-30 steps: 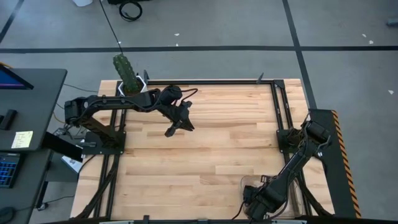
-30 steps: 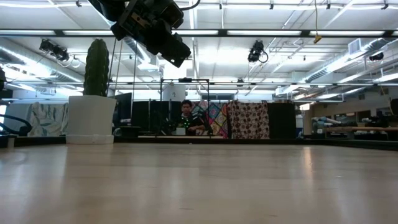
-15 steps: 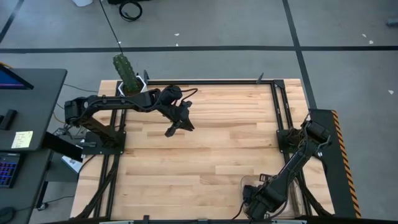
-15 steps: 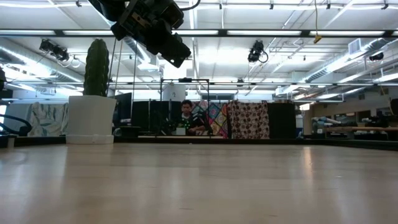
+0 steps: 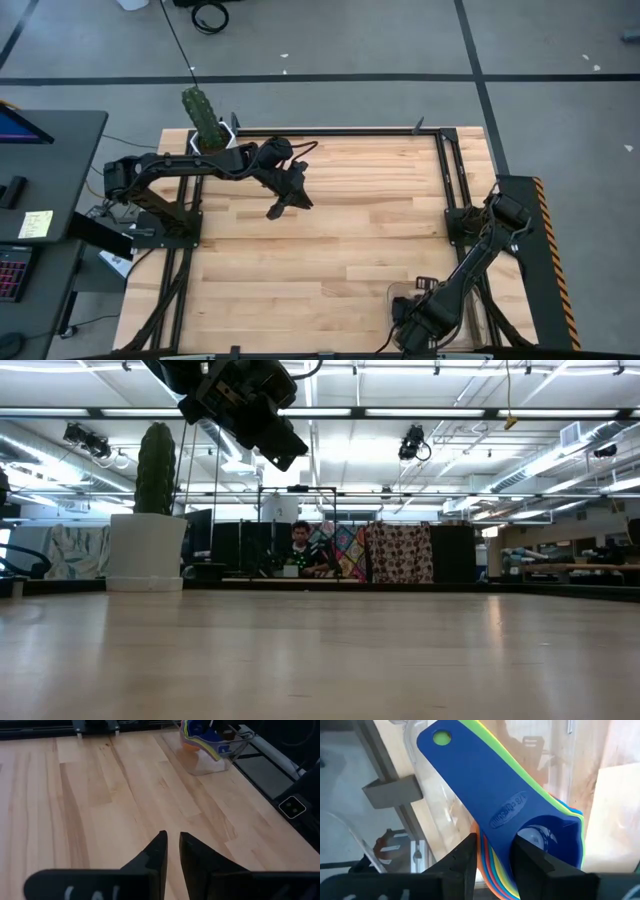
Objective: Nest measuring cups in basket
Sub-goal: Put the stacked measuring cups into the transparent bin, then return to Home Position
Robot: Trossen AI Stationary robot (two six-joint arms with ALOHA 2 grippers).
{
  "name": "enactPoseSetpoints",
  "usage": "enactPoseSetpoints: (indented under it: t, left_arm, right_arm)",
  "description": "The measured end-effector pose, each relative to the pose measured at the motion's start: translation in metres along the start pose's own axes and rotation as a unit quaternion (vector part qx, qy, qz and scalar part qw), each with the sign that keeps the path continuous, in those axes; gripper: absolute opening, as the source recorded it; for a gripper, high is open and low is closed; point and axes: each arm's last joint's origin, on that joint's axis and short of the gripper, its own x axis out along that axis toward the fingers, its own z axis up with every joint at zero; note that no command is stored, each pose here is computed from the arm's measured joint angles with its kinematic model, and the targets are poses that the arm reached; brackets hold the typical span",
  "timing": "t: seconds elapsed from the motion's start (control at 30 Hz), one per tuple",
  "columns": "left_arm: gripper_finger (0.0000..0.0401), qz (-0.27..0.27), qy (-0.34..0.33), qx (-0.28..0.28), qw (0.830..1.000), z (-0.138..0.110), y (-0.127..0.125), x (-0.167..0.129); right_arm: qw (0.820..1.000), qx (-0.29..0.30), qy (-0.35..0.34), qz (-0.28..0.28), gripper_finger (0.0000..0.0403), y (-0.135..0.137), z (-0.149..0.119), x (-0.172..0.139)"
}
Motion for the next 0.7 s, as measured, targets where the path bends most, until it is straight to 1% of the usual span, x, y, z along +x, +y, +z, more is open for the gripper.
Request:
enactPoseSetpoints:
  t: [0.13, 0.3, 0.4, 0.7]
  left_arm:
    - [0.0052, 0.0, 0.0, -0.002, 1.0, 0.0, 0.0, 0.0]
    - [0.0052, 0.001, 0.0, -0.002, 1.0, 0.0, 0.0, 0.0]
    - [0.0052, 0.001, 0.0, -0.003, 1.0, 0.0, 0.0, 0.0]
    - [0.0052, 0.002, -0.003, -0.013, 1.0, 0.001, 0.0, 0.0]
  right_arm:
    - [1.0, 0.003, 0.007, 0.006, 0.0114, 0.001, 0.0, 0.0]
    - [1.0, 0.014, -0.004, 0.012, 0.0114, 0.002, 0.001, 0.0]
    - [1.0, 0.009, 0.004, 0.016, 0.0114, 0.002, 0.0, 0.0]
    - [0.999, 0.006, -0.007, 0.033, 0.0114, 0.0, -0.004, -0.012]
